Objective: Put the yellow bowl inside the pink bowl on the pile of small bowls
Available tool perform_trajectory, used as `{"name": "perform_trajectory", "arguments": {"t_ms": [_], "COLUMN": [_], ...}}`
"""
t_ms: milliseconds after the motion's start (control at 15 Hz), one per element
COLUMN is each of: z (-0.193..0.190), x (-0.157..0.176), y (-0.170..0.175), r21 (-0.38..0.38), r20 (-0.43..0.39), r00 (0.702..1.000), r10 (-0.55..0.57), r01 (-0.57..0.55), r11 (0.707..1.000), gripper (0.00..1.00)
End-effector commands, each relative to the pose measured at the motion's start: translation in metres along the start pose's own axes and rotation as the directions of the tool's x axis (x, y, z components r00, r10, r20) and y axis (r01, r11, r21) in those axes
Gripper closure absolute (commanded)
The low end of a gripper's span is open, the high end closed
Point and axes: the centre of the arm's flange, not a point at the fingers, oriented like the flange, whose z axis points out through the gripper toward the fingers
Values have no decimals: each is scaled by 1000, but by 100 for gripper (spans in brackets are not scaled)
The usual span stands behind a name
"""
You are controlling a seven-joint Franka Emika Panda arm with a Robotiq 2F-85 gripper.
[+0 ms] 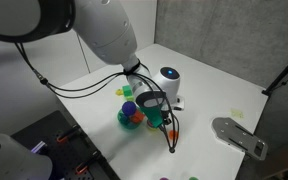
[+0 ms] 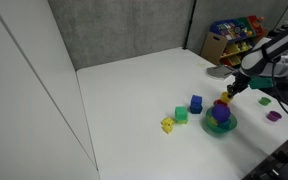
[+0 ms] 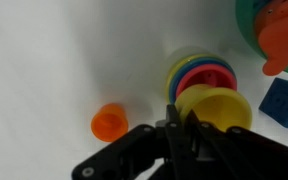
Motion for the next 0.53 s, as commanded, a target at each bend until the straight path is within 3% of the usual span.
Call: {"name": "perform_trajectory", "arguments": {"t_ms": [0, 467], "z": [10, 25], "x": [14, 12], "y": [-1, -10], "r21": [31, 57], "r20": [19, 57], "r00": [1000, 998], "r10": [21, 15], "r01": [-21, -18], "r11": [999, 998], "gripper": [95, 95]}}
